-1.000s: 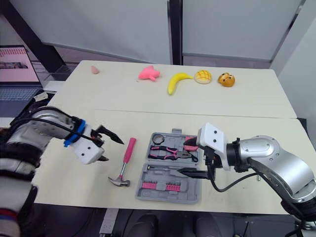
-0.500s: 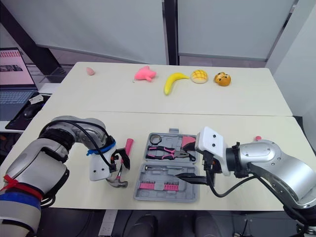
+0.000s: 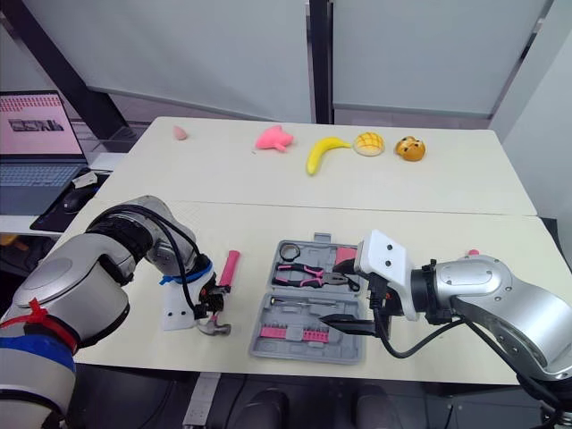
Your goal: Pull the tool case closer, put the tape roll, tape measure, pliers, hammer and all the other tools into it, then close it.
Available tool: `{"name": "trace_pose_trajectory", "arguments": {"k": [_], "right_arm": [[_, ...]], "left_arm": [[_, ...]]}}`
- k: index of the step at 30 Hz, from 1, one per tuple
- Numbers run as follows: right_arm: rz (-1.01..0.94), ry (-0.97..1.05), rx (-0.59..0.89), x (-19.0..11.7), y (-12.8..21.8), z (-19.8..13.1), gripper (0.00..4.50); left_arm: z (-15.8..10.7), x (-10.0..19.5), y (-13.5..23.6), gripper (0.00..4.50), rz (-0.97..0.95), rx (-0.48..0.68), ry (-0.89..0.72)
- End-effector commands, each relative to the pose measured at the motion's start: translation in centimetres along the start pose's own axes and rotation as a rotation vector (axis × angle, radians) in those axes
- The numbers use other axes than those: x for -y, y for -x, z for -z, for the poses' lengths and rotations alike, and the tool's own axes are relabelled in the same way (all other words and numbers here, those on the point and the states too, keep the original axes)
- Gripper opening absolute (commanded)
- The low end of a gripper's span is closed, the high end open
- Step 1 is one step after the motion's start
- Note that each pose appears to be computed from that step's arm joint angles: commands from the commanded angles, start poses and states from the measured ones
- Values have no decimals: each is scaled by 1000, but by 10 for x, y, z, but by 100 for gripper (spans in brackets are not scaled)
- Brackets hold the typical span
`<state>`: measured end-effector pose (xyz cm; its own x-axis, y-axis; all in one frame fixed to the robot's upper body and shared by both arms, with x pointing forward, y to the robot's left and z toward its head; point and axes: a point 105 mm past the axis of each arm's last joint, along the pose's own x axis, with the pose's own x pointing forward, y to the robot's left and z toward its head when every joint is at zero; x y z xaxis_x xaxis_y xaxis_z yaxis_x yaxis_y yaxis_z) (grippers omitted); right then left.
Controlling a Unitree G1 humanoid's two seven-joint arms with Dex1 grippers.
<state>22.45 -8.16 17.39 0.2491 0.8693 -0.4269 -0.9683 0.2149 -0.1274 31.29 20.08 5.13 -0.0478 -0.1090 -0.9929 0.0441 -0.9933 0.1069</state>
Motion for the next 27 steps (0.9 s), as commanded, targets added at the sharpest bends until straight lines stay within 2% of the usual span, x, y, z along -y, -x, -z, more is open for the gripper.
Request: {"name": "trace_pose_trajectory", "arguments": {"k": [1, 6, 20, 27], "right_arm": [[7, 52, 21, -1, 4, -11, 450], [1, 48, 23, -2, 3, -10, 450], [-11, 42, -57, 2, -6, 9, 450], [-39, 50, -60, 0, -13, 11, 450]], "left_arm": [[-8, -12, -2, 4, -63, 57, -51], [-15, -7, 17, 4, -94, 92, -41], [-15, 6, 50, 4, -289, 14, 75], [-13, -11, 60, 4, -514, -27, 96]]}}
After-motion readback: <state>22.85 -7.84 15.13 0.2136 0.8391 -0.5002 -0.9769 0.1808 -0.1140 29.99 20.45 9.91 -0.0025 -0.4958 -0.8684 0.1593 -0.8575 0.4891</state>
